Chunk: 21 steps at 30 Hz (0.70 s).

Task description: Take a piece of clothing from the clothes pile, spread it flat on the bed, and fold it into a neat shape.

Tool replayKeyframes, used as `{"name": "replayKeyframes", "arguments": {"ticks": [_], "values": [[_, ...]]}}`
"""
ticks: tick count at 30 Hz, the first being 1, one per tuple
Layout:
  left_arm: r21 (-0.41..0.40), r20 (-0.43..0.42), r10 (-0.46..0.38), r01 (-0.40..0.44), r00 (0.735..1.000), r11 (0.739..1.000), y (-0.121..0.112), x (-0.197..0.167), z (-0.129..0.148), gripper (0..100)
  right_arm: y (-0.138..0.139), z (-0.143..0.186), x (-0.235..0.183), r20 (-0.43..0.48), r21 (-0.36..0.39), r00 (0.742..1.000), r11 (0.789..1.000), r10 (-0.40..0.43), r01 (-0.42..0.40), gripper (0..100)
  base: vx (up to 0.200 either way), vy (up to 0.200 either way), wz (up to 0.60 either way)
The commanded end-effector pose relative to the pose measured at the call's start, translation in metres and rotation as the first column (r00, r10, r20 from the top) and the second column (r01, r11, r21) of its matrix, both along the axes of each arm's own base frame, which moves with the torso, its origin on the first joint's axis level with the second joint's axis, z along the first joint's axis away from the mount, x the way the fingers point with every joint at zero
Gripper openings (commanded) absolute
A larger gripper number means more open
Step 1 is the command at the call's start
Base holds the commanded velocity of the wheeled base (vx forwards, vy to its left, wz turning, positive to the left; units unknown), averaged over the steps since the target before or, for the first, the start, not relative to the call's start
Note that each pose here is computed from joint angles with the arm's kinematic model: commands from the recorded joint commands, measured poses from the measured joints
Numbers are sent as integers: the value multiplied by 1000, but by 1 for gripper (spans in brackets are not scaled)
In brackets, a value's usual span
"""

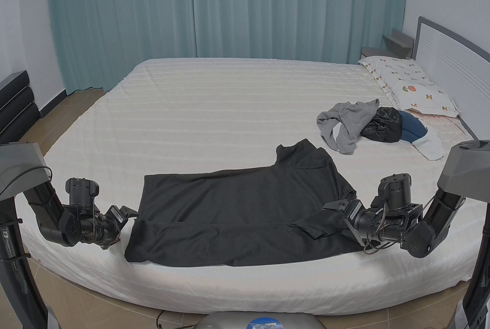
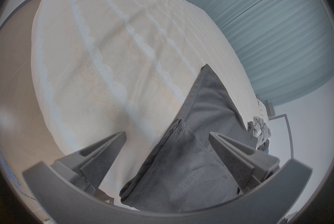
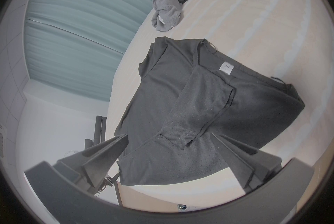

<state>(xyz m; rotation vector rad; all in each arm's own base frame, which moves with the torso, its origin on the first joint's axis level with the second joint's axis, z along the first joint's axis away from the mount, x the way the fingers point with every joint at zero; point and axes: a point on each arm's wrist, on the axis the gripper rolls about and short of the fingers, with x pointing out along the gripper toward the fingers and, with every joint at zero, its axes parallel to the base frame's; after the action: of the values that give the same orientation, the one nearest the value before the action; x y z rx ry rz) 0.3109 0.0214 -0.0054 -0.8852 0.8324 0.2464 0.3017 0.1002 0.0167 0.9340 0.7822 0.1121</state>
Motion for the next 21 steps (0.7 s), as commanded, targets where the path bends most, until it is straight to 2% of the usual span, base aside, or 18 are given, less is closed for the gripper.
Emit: {"name": "replayKeyframes", "arguments": {"ticks": [1, 8, 13, 21], "values": [[0, -1, 0, 0, 1000, 1000, 0, 0, 0, 100, 8, -17, 4, -37, -9, 999, 1000, 16, -17, 100, 0, 0, 0], [1, -1, 1, -1, 1000, 1000, 0, 0, 0, 100, 19, -24, 11, -39, -9, 999, 999, 37, -38, 100, 0, 0, 0], [1, -1, 1, -1, 1000, 1000, 0, 0, 0, 100, 23, -27, 17, -42, 17, 999, 1000, 20, -19, 100, 0, 0, 0], [1, -1, 1, -1, 1000, 1000, 0, 0, 0, 100, 27, -27, 21, -30, 16, 1000, 1000, 8, -8, 100, 0, 0, 0]]}}
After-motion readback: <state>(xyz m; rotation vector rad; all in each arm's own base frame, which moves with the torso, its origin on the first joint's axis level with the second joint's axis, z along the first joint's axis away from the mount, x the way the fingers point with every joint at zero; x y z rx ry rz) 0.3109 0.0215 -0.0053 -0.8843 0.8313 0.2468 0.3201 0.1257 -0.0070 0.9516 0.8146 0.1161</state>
